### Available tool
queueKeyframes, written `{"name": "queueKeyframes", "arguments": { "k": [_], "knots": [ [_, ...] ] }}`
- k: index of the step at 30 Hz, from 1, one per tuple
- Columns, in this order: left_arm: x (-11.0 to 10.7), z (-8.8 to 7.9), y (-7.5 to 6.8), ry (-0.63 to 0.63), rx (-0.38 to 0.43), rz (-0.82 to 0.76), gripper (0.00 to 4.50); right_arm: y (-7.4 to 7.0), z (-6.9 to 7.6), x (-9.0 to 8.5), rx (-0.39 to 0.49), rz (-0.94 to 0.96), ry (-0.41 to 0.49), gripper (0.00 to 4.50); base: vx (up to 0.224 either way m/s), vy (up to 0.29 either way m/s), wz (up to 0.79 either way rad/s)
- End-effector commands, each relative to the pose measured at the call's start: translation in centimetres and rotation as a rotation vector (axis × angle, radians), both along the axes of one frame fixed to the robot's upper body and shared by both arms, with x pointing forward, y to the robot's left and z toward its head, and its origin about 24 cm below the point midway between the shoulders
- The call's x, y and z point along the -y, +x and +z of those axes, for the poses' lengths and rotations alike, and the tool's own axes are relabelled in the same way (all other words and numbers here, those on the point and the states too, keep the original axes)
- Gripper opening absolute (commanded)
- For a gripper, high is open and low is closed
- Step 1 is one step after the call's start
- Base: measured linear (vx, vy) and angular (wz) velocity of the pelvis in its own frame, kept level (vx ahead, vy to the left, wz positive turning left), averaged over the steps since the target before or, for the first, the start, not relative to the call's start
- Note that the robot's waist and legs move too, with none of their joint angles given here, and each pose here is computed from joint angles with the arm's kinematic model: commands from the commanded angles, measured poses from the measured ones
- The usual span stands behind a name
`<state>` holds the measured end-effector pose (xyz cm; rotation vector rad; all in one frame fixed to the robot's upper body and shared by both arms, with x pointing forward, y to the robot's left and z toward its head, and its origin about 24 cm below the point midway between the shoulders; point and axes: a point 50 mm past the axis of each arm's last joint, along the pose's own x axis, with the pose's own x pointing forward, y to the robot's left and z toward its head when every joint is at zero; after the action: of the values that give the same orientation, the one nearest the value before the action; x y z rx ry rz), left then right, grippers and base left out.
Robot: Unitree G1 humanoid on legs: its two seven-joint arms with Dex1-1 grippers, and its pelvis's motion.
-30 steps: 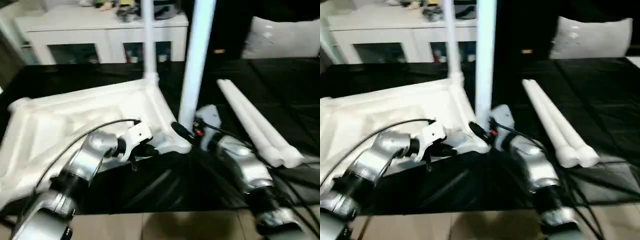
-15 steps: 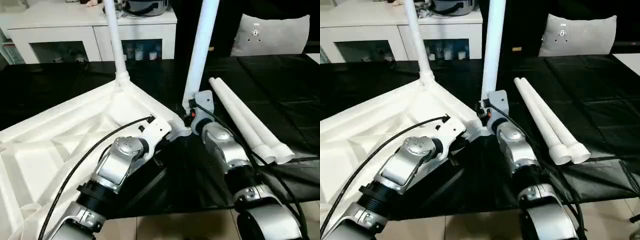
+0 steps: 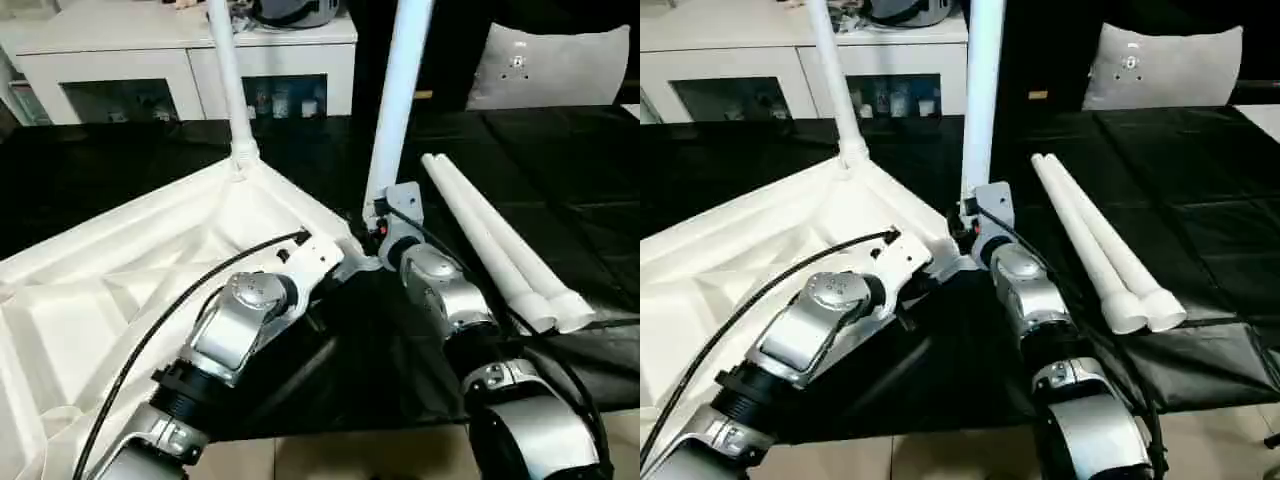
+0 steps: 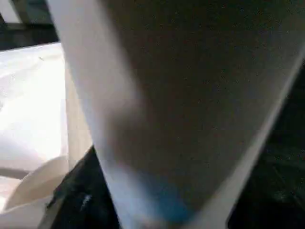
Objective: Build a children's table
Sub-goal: Insert table leg to table base, then rotate leg to tighten
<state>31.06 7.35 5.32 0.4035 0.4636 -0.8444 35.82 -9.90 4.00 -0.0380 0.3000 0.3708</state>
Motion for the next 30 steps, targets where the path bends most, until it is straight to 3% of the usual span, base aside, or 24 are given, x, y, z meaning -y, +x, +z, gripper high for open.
{"name": "queueKeyframes", "arguments": {
  "k": [1,8,11,14,18,24,30],
  "knots": [
    [-0.5,0.9,0.8,0.014,0.050,-0.015,0.00,-2.0,-3.9,1.0,-0.170,0.000,-0.065,3.31,0.000,0.000,0.00],
    [-2.5,0.6,1.7,0.047,0.083,-0.038,0.00,-4.7,-2.5,2.4,-0.020,0.193,0.008,3.97,0.000,0.000,0.00],
    [-2.7,0.5,1.6,0.053,0.082,-0.062,0.00,-5.1,-2.2,2.9,0.004,0.209,0.013,4.09,0.000,0.000,0.00],
    [-3.1,0.1,1.3,0.074,0.079,-0.151,0.00,-5.6,-1.1,4.6,0.065,0.252,0.001,4.40,0.000,0.000,0.00],
    [-3.8,-0.4,0.8,0.111,0.062,-0.273,0.00,-6.1,0.7,6.7,0.119,0.326,-0.022,4.48,0.000,0.000,0.00],
    [-4.8,-0.7,-0.2,0.142,0.019,-0.455,0.00,-6.2,2.8,9.1,0.134,0.488,-0.073,4.48,0.000,0.000,0.00],
    [-5.2,-0.8,-1.0,0.176,-0.002,-0.601,0.00,-6.7,3.4,9.1,0.083,0.694,-0.121,4.48,0.000,0.000,0.00]
  ]
}}
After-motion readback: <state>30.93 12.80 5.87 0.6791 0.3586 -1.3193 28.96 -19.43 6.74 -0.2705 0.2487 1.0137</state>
